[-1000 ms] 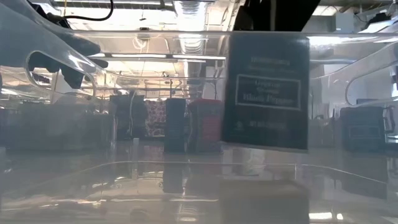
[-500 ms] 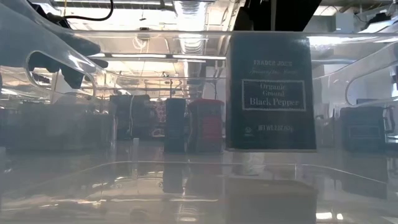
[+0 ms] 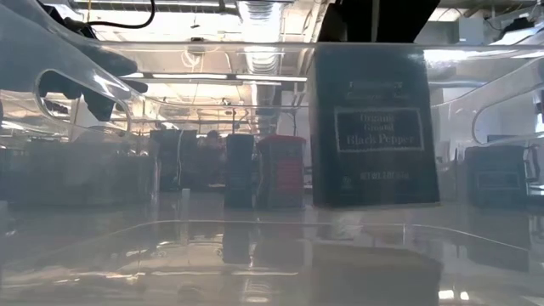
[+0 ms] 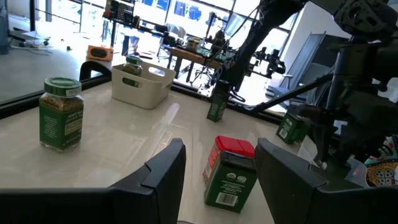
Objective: Sort spices by type
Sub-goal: Put the top left black seasoning can into the transparent bin
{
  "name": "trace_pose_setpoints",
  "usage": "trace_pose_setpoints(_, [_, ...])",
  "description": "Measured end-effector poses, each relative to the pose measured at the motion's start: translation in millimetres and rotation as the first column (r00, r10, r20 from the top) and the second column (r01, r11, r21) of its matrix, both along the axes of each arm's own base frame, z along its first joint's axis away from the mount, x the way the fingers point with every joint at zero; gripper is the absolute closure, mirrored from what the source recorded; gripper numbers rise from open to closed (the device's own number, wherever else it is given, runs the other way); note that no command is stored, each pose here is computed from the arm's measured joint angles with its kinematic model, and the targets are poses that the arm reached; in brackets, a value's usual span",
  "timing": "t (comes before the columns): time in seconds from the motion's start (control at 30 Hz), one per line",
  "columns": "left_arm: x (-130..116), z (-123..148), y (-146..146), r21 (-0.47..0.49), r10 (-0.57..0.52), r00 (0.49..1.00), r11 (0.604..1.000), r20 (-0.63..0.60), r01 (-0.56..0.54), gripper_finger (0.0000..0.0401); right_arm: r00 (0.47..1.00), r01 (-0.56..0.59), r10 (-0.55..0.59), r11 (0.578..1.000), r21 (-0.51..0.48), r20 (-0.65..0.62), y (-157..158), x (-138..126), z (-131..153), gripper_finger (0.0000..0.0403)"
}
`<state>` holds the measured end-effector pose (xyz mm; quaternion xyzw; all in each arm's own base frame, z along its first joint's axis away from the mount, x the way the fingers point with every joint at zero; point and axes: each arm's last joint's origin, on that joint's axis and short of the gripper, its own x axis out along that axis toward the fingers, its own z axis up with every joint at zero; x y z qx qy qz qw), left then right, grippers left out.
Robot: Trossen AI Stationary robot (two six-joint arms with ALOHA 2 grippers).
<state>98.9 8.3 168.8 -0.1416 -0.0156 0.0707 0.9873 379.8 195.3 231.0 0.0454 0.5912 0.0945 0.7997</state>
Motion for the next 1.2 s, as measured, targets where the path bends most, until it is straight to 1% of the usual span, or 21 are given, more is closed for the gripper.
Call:
trace_pose_setpoints(0.27, [0.0,0.0,0.0,0.0,0.0,1.0,1.0,0.0,0.0,0.0218,1.0,0.009,-0.009,1.0,0.009,0.018,0.7,1.6,0.8,0.0181])
trace_pose_setpoints(0.37, [0.0,0.0,0.0,0.0,0.0,1.0,1.0,0.0,0.0,0.0218,0.999,0.041,-0.041,0.999,0.02,0.011,0.6,1.8,0.9,0.0174])
trace_pose_setpoints(0.53, [0.0,0.0,0.0,0.0,0.0,1.0,1.0,0.0,0.0,0.0218,0.998,0.063,-0.063,0.998,0.031,0.013,0.9,2.3,1.5,0.0172])
trace_pose_setpoints(0.63, [0.0,0.0,0.0,0.0,0.0,1.0,1.0,0.0,0.0,0.0218,0.995,0.094,-0.095,0.995,0.042,0.01,-0.5,3.5,1.6,0.0172])
trace_pose_setpoints(0.8, [0.0,0.0,0.0,0.0,0.0,1.0,1.0,0.0,0.0,0.0218,0.991,0.12,-0.124,0.99,0.072,0.05,-3.7,9.1,5.2,0.0172])
trace_pose_setpoints(1.03, [0.0,0.0,0.0,0.0,0.0,1.0,1.0,0.0,0.0,0.0218,0.985,0.074,-0.091,0.99,0.12,0.144,3.9,11.8,15.0,0.0172])
trace_pose_setpoints(1.2, [0.0,0.0,0.0,0.0,0.0,1.0,1.0,0.0,0.0,0.0218,0.996,0.001,-0.021,0.977,0.213,0.089,13.1,6.5,15.7,0.0172])
